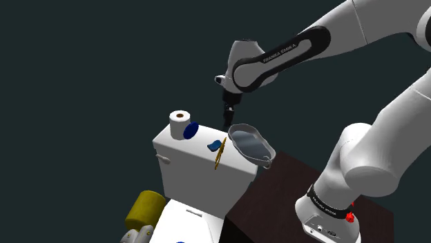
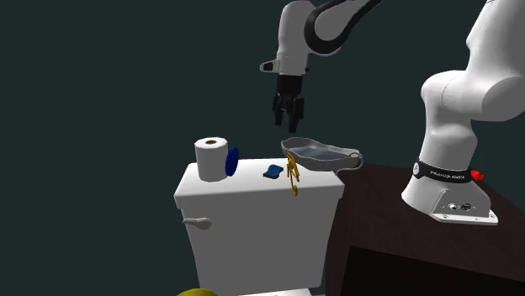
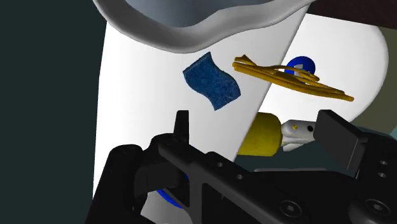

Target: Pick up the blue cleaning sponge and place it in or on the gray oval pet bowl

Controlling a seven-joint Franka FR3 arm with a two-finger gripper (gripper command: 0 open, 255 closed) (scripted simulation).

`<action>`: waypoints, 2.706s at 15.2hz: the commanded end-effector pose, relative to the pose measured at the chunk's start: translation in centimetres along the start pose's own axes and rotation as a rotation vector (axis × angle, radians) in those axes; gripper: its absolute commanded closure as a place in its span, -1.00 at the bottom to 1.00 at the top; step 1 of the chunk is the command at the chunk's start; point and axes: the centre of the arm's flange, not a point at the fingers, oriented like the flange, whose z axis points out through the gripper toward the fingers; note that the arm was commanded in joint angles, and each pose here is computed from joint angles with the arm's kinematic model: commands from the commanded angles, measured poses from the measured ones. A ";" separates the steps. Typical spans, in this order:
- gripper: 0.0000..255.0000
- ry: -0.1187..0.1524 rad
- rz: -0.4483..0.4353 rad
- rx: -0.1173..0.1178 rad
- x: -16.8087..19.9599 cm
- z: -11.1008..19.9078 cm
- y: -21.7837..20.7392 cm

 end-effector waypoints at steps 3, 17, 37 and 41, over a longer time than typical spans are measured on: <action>-1.00 -0.005 -0.109 0.003 1.9 5.0 0.2; -1.00 -0.011 -0.239 0.007 4.4 15.0 0.0; 1.00 -0.011 -0.239 0.007 4.6 13.4 0.0; 1.00 -0.011 -0.239 0.007 4.7 11.3 -0.1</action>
